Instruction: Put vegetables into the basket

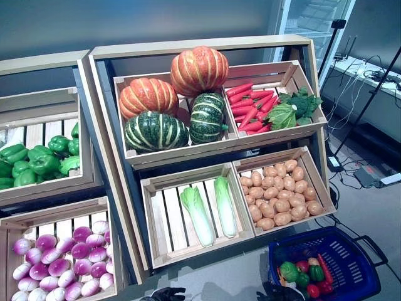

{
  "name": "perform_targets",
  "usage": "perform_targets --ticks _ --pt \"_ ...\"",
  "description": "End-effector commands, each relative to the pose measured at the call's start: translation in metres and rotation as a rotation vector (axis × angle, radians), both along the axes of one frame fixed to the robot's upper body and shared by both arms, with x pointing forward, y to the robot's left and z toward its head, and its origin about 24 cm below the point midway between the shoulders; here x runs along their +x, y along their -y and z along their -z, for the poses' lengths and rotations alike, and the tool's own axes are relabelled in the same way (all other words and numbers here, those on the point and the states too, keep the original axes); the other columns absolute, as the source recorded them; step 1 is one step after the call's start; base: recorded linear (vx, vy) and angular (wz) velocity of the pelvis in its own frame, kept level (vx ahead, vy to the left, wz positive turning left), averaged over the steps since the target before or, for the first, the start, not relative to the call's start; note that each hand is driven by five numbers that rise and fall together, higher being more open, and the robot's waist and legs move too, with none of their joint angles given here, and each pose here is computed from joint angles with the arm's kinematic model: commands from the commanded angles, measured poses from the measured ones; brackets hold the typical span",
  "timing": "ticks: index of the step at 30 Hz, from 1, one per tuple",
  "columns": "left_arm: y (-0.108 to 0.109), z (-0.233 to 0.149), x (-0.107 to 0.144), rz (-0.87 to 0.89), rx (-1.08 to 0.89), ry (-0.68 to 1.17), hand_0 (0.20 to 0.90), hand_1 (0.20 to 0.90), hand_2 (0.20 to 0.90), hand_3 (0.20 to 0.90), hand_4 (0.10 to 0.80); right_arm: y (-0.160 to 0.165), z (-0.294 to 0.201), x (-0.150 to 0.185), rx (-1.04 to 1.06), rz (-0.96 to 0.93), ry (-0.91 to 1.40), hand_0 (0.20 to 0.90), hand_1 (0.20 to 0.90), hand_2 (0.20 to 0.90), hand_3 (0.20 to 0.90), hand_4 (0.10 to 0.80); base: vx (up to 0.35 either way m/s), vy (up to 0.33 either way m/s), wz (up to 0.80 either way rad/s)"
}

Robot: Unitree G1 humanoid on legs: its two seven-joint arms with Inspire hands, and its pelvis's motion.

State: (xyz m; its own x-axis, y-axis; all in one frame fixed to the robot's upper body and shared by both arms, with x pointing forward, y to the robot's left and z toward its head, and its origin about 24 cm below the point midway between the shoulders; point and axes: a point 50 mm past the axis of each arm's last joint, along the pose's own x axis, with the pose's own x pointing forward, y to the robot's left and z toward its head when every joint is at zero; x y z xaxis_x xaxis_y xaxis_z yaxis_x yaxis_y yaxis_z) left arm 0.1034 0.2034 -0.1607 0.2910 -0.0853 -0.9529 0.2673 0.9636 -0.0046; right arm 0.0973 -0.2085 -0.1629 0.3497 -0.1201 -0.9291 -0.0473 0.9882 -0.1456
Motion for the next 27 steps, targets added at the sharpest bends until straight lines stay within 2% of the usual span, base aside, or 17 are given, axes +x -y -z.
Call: perform_targets --ticks 1,13,15,18,21,23,27 --pt "-0.004 -0.009 0.036 0.065 0.037 0.061 0.9 0.9 0.9 0.9 0.8 -0.005 -0.008 0.035 0.025 -0.062 0.08 0.9 0.9 0.9 0.9 0.8 0.0 0.0 0.0" --pt "-0.006 -0.008 0.033 0.114 0.11 0.058 0.9 0.9 0.9 0.9 0.8 -0.009 -0.008 0.037 0.026 -0.071 0.081 0.9 0.9 0.9 0.9 0.8 0.0 0.0 0.0" --pt "-0.002 -0.015 0.049 0.231 0.112 0.17 0.9 0.9 0.9 0.9 0.8 -0.009 -0.009 0.038 0.026 -0.072 0.084 0.9 0.9 0.9 0.9 0.8 0.0 0.0 0.0" --pt "0.007 -0.045 0.094 0.419 0.12 0.384 0.9 0.9 0.9 0.9 0.8 -0.002 -0.013 0.043 0.015 -0.09 0.094 0.9 0.9 0.9 0.9 0.8 -0.051 0.024 0.0" --pt "0.009 -0.066 0.116 0.467 0.113 0.495 0.9 0.9 0.9 0.9 0.8 0.003 -0.015 0.045 0.01 -0.091 0.096 0.9 0.9 0.9 0.9 0.8 -0.013 0.007 -0.01" --pt "0.015 -0.098 0.141 0.55 0.113 0.628 0.9 0.9 0.9 0.9 0.8 0.008 -0.016 0.045 0.002 -0.084 0.099 0.9 0.9 0.9 0.9 0.8 0.0 0.0 0.0" --pt "0.021 -0.141 0.162 0.625 0.067 0.773 0.9 0.9 0.9 0.9 0.8 0.012 -0.017 0.043 -0.008 -0.07 0.106 0.9 0.9 0.9 0.9 0.8 -0.016 0.005 0.0"
